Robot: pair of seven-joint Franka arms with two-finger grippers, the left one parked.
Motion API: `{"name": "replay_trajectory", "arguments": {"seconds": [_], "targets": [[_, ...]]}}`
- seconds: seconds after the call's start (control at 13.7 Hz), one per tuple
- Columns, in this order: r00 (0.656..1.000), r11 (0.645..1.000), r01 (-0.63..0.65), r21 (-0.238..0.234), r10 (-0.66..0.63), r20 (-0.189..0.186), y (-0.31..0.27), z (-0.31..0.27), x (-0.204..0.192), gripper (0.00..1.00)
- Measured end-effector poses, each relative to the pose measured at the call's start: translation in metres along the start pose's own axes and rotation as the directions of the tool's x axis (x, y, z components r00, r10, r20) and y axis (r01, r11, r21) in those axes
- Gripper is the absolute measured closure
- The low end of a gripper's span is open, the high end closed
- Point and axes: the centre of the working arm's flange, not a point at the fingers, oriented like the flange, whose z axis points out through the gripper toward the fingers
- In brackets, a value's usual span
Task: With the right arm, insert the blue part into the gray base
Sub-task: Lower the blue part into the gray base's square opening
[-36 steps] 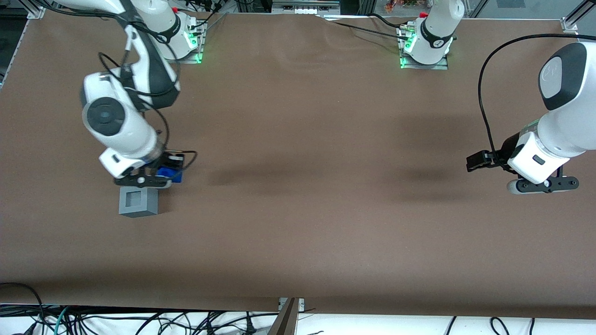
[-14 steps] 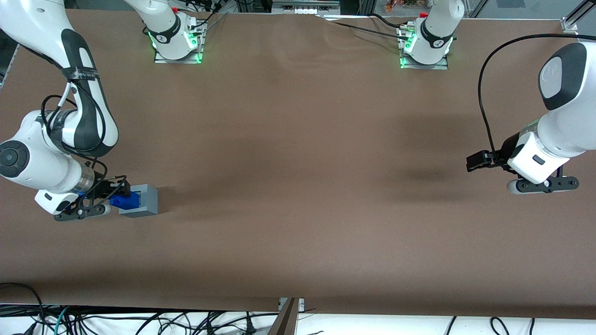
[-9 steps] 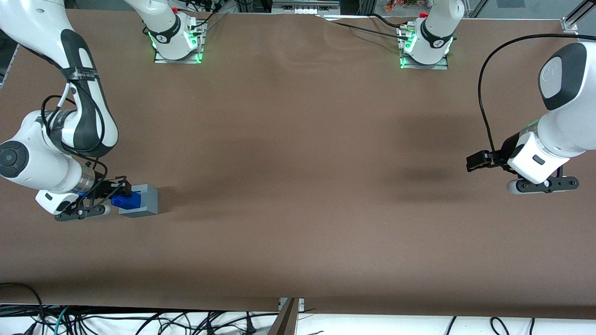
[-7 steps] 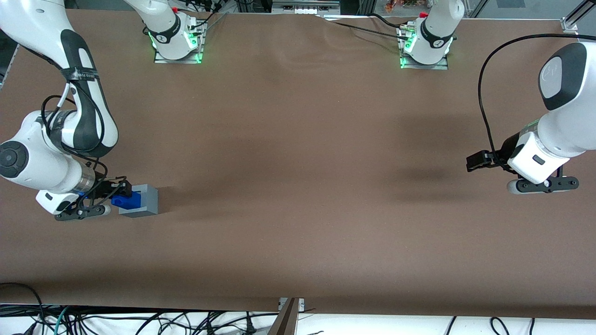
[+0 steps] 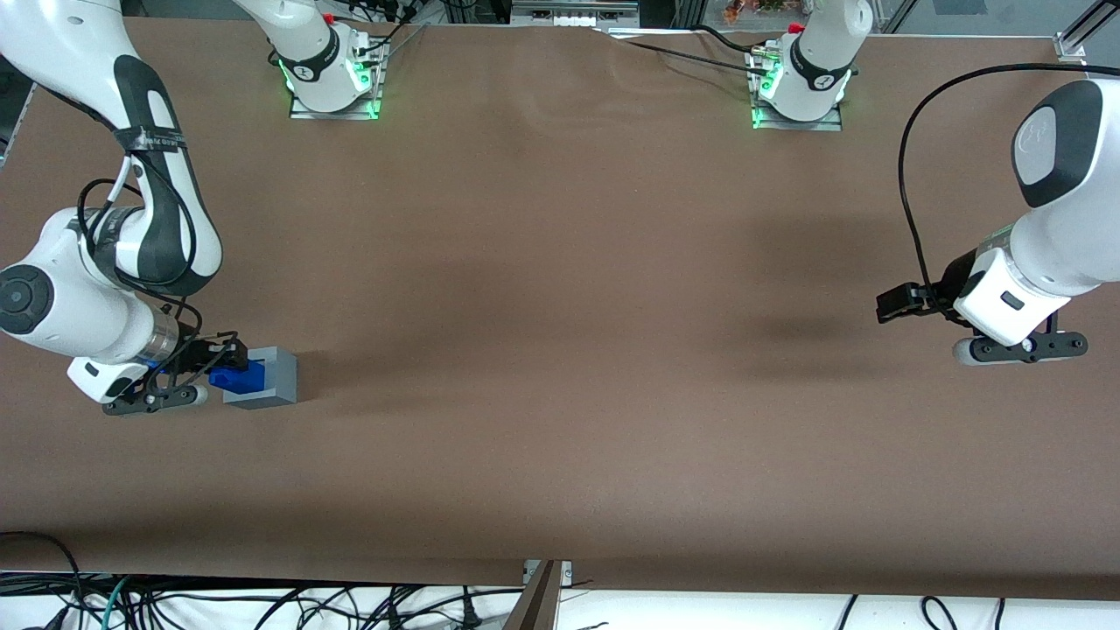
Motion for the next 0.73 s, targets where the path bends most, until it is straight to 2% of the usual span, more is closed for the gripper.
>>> {"name": "replay_trajectory", "arguments": {"seconds": [0.73], "targets": [[1.000, 1.000, 0.000, -0.001, 0.000, -0.006, -0.0001, 0.0008, -0.0022, 0.50]]}}
